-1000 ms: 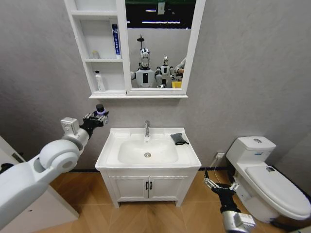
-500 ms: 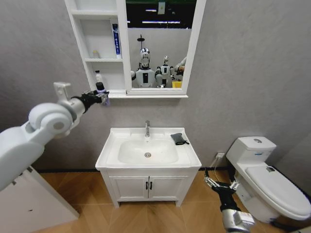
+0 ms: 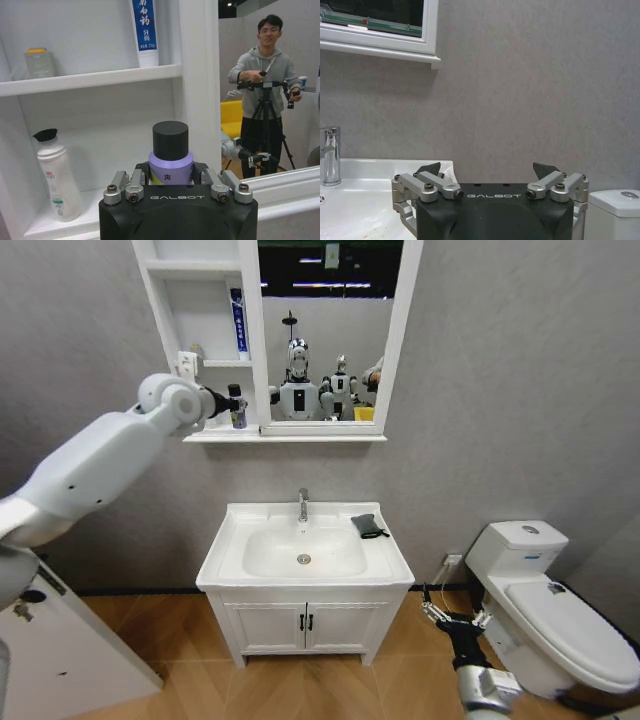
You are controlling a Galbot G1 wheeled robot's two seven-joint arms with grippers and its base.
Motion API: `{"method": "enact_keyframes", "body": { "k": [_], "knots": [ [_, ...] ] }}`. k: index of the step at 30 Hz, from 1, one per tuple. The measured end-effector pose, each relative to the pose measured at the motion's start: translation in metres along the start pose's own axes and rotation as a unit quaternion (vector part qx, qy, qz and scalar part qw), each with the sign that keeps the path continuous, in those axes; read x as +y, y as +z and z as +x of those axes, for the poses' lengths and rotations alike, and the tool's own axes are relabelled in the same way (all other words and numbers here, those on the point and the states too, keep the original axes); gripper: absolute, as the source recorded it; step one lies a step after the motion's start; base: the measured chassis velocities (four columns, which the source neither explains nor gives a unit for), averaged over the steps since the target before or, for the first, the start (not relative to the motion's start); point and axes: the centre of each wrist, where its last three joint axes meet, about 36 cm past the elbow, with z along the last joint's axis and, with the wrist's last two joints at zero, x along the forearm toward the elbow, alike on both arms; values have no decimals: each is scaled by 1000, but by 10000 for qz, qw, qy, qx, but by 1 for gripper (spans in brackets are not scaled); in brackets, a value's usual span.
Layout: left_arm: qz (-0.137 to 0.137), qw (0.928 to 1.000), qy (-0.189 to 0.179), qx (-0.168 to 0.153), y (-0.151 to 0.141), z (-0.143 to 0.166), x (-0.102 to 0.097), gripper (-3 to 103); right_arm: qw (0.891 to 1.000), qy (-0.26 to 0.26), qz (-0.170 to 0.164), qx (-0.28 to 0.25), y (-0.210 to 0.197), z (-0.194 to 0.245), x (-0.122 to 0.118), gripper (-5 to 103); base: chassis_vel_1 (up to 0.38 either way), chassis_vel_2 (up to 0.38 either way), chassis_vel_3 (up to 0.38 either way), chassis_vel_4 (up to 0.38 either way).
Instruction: Move facial cleanser and shampoo from washbasin to cabinet, then wipe washbasin with towel.
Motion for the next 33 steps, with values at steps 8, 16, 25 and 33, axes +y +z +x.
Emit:
{"method": "enact_keyframes", "body": {
  "k": [8,16,25,33],
  "knots": [
    [-178,9987,-469,18,8,-54,0,43,10000,46,-38,-10,2,-2,-5,100,0,0,0,0],
    [-16,9966,-822,10,18,-78,17,43,10000,53,-31,2,4,1,-9,100,0,0,0,0],
    [141,9957,-915,-60,24,-92,19,43,10000,34,-43,5,4,1,-7,100,0,0,0,0],
    [142,9960,-876,-126,27,-105,14,43,10000,58,-19,4,5,2,-10,100,0,0,0,0]
  ]
}}
